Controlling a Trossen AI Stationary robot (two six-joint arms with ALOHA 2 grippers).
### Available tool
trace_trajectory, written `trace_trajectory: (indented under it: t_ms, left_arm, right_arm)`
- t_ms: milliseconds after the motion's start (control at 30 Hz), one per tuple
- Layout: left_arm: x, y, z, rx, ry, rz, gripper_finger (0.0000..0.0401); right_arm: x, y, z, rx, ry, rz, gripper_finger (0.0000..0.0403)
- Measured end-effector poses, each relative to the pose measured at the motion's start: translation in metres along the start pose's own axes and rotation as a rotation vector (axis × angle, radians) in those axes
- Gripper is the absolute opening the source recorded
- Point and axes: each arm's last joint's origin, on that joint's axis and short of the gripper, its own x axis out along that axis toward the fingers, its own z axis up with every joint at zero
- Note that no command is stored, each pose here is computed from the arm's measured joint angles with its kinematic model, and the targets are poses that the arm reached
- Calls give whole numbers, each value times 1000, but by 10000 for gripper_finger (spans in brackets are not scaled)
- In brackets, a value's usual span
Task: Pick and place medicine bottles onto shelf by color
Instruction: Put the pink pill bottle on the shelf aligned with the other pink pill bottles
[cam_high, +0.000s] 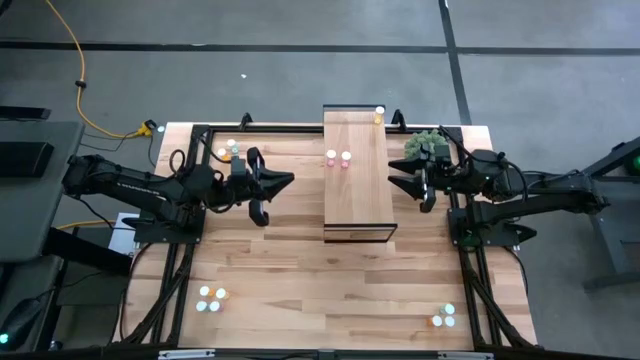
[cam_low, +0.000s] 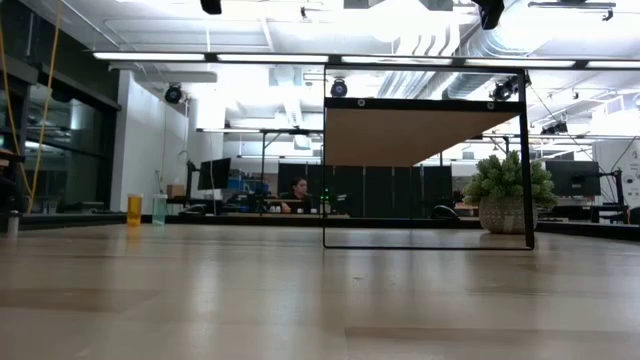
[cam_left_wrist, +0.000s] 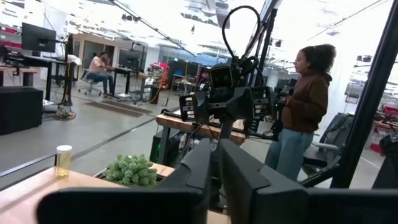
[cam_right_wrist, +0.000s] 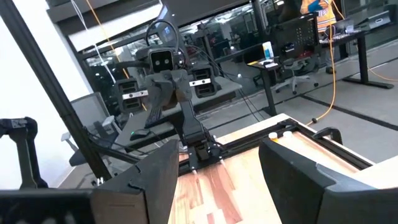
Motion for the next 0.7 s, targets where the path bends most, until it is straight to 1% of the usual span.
trace_trajectory:
  t_ms: [100, 267, 400, 467, 567, 700]
  left_arm:
    - [-2, 1, 6, 19, 51, 10, 70]
    - [-1, 4, 22, 86, 226, 46, 160]
    - [-1, 4, 40, 102, 275, 61, 231]
    - [0, 4, 46, 107, 285, 75, 259]
    - [0, 5, 54, 128, 297, 84, 287]
    - [-1, 3, 60, 184, 291, 70, 295]
  right_arm:
    - [0, 0, 0, 0, 1, 0, 213]
    - [0, 0, -1, -2, 13, -5, 213]
    - [0, -1, -2, -3, 20, -8, 213]
    - [0, -1, -2, -3, 22, -9, 213]
    - [0, -1, -3, -3, 29, -10, 213]
    - [0, -1, -3, -4, 33, -7, 213]
